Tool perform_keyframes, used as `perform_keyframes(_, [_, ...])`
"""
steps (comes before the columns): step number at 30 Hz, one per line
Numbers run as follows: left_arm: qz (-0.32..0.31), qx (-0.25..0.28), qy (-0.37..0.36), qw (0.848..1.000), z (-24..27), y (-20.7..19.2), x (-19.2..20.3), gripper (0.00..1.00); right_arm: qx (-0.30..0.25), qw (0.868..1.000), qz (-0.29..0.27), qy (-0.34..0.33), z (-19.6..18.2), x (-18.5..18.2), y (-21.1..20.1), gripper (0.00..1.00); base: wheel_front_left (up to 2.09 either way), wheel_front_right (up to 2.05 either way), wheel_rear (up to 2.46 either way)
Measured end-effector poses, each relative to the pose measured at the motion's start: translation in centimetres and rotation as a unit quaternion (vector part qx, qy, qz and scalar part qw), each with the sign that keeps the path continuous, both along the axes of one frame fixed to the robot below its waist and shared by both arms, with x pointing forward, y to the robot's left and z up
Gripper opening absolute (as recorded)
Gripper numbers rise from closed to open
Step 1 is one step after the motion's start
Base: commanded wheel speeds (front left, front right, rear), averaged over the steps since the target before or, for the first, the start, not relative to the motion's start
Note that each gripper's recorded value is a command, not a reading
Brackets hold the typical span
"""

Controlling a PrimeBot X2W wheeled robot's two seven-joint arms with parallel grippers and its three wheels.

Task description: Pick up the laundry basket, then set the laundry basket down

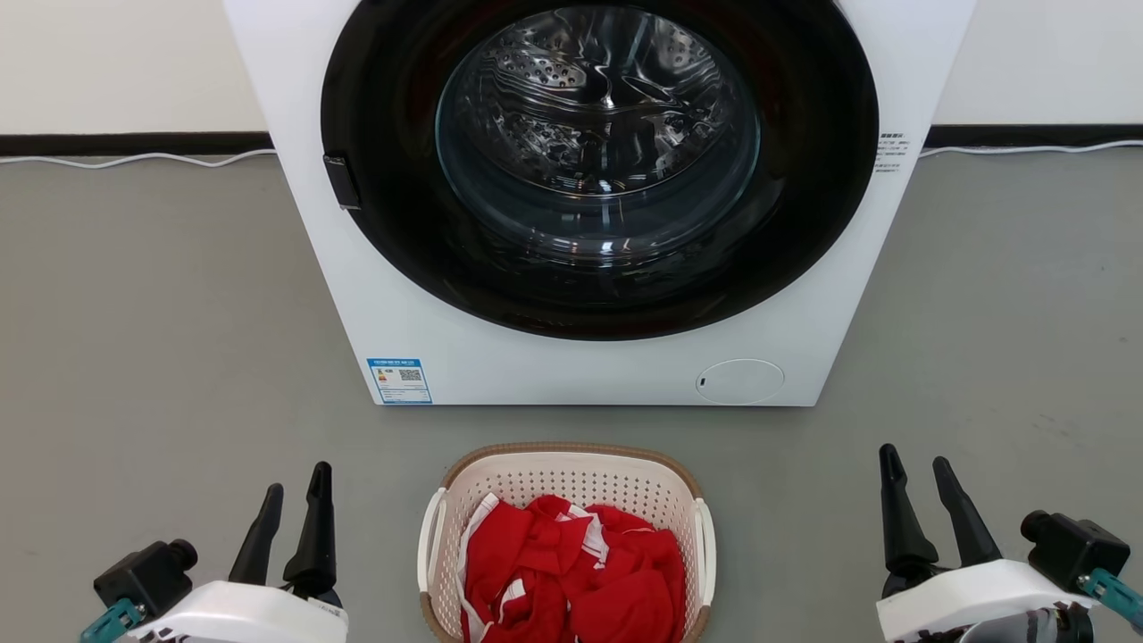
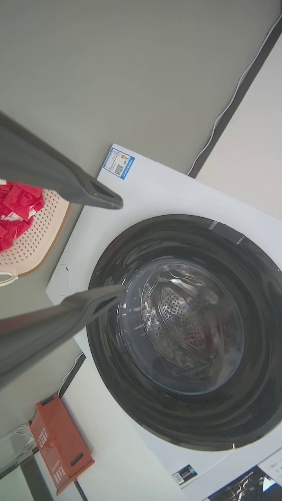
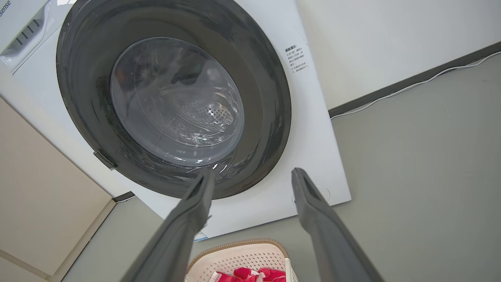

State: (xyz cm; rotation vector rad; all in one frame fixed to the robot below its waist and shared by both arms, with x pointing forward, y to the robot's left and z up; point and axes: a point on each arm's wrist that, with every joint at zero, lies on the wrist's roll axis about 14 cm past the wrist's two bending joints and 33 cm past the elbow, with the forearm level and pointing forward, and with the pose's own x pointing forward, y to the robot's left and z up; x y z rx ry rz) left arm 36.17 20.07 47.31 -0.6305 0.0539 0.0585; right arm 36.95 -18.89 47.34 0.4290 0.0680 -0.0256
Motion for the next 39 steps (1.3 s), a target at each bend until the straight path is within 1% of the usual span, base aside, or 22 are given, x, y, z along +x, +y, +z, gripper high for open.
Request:
perform_keyframes(3, [-0.002,0.025,-0.008,1.0,0.4,0.1,0.1,1.0,-0.019,1.0,0.004,-0.002,0.0,0.0,0.1,1.0,0.0,0.0,0.0])
perform_keyframes(18, [-0.015,0.115,-0.03,0.993,1.4,0.0,0.4,1.0,-0.102,0.995,0.02,-0.014,0.2,0.1,0.4,1.0,0.0,0.0,0.0])
perform_keyframes(29, [-0.026,0.174,-0.048,0.983,2.1,-0.3,0.6,1.0,-0.163,0.986,0.028,-0.018,0.1,-0.1,0.4,1.0,0.0,0.0,0.0])
perform_keyframes(36, [-0.036,0.211,-0.057,0.975,2.4,-0.6,0.7,1.0,-0.205,0.978,0.038,-0.02,-0.1,-0.2,0.5,1.0,0.0,0.0,0.0])
perform_keyframes(39, [-0.038,0.216,-0.058,0.974,2.4,-0.6,0.8,1.0,-0.21,0.977,0.039,-0.021,-0.1,-0.3,0.5,1.0,0.0,0.0,0.0])
